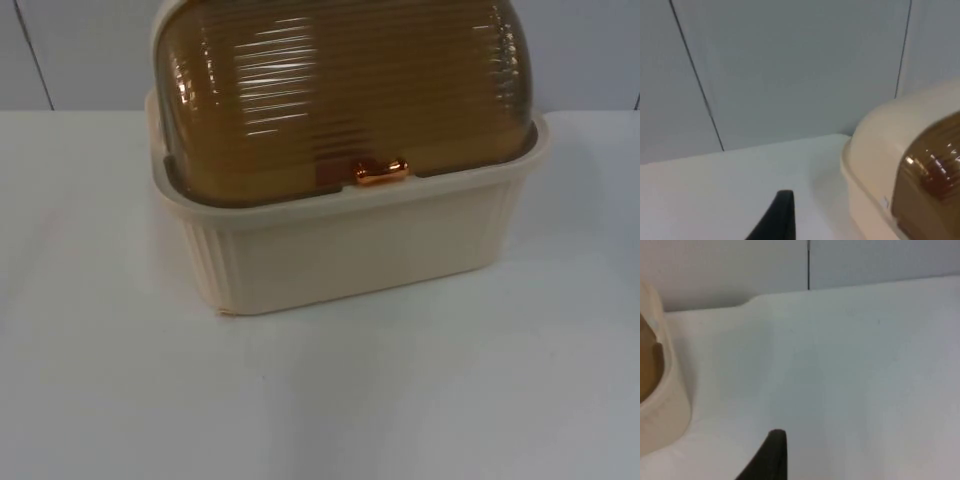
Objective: Open the box lid with the left hand, place the block into the box with the right hand, then close the box lid with the left hand.
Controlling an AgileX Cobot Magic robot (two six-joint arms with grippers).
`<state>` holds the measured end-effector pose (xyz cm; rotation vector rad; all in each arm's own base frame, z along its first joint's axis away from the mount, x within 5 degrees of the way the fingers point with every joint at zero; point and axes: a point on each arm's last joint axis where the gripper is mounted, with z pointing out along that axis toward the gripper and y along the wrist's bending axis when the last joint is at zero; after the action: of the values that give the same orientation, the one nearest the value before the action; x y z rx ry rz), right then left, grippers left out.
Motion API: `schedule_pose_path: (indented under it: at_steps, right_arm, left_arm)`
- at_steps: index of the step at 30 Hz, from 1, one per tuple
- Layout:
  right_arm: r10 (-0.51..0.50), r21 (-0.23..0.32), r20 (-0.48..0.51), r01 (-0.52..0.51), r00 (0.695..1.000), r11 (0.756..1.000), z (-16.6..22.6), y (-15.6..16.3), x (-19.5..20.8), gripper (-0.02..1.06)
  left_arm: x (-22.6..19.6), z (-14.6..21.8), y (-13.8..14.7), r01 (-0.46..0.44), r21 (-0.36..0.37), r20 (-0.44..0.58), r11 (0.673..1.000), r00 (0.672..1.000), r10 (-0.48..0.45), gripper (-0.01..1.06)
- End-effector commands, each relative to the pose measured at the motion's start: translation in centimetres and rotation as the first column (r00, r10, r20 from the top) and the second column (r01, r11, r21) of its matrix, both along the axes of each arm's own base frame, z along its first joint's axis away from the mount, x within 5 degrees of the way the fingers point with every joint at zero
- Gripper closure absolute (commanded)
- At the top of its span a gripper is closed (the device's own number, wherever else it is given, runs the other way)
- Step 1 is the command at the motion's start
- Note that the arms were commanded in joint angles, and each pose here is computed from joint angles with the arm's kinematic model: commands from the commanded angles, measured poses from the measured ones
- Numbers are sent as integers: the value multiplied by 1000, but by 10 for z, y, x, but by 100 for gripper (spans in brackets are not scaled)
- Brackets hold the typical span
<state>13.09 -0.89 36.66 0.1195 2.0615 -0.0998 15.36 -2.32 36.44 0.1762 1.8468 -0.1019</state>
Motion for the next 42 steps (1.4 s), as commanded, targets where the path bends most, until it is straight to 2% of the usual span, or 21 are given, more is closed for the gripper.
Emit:
schedule_pose_path:
  at_steps: [1, 3, 4, 5, 7, 10, 12, 13, 15, 18, 19, 21, 24, 26, 27, 28, 30, 34, 37, 38, 42]
  right_arm:
    - [25, -35, 95, -22, 995, 999, 12, 0, -15, 0]
    - [37, -99, 170, -20, 985, 995, 23, -3, -36, 0]
    - [23, -90, 219, -3, 976, 996, 27, -4, -47, 0]
    - [23, -90, 219, -3, 976, 996, 27, -4, -47, 0]
    - [23, -89, 324, 6, 946, 996, 35, -7, -74, 0]
    - [45, -137, 464, 22, 885, 990, 47, -12, -124, 0]
    - [31, -132, 526, 46, 850, 990, 56, -16, -155, 0]
    - [31, -132, 526, 46, 850, 990, 56, -16, -155, 0]
    - [35, -142, 583, 59, 811, 988, 68, -19, -185, 0]
    - [47, -134, 673, 59, 738, 989, 87, -21, -217, 0]
    - [47, -134, 673, 59, 738, 989, 87, -21, -217, 0]
    - [68, -146, 684, 44, 727, 988, 92, -20, -232, 0]
    - [131, -174, 726, -4, 675, 985, 90, -16, -255, 0]
    - [134, -172, 729, -10, 671, 985, 88, -16, -258, 0]
    - [137, -170, 729, -16, 671, 985, 84, -16, -263, 0]
    - [137, -171, 728, -16, 672, 985, 80, -16, -268, 0]
    - [135, -169, 734, -14, 665, 986, 73, -17, -276, 0]
    - [135, -164, 708, -24, 693, 986, 70, -17, -275, 0]
    - [169, -177, 685, -63, 709, 982, 68, -14, -279, 0]
    - [190, -191, 685, -79, 703, 978, 69, -12, -281, 0]
    - [192, -189, 692, -83, 695, 979, 70, -8, -284, 0]
  left_arm:
    - [-16, 8, 2, -4, -13, 60, 1000, 998, 4, 0]
    - [-35, 16, 5, -1, -17, 116, 1000, 993, 3, 0]
    - [-46, 19, 6, -1, -14, 144, 1000, 990, 3, 0]
    - [-46, 19, 6, -1, -14, 144, 1000, 990, 3, 0]
    - [-67, 24, 9, 1, -17, 191, 1000, 982, 2, 0]
    - [-103, 34, 15, -15, 10, 302, 1000, 953, 11, 0]
    - [-125, 42, 20, -38, 45, 334, 998, 942, 20, 0]
    - [-125, 42, 20, -38, 45, 334, 998, 942, 20, 0]
    - [-146, 56, 23, -52, 59, 349, 997, 937, 28, 0]
    - [-186, 83, 30, -72, 36, 470, 997, 881, 47, 0]
    - [-186, 83, 30, -72, 36, 470, 997, 881, 47, 0]
    - [-218, 95, 34, -76, 9, 537, 997, 842, 59, 0]
    - [-263, 105, 42, -99, -38, 638, 994, 763, 100, 0]
    - [-269, 105, 44, -114, -48, 645, 992, 755, 118, 0]
    - [-285, 104, 48, -179, -78, 646, 981, 740, 186, 0]
    - [-288, 104, 49, -190, -83, 644, 978, 739, 198, 0]
    - [-304, 100, 47, -202, -94, 669, 975, 713, 212, 0]
    - [-310, 93, 48, -236, -89, 659, 968, 715, 234, 0]
    - [-326, 90, 43, -240, -107, 695, 965, 675, 245, 0]
    - [-329, 91, 41, -266, -107, 700, 958, 664, 263, 0]
    - [-330, 90, 36, -289, -100, 689, 952, 670, 276, 0]
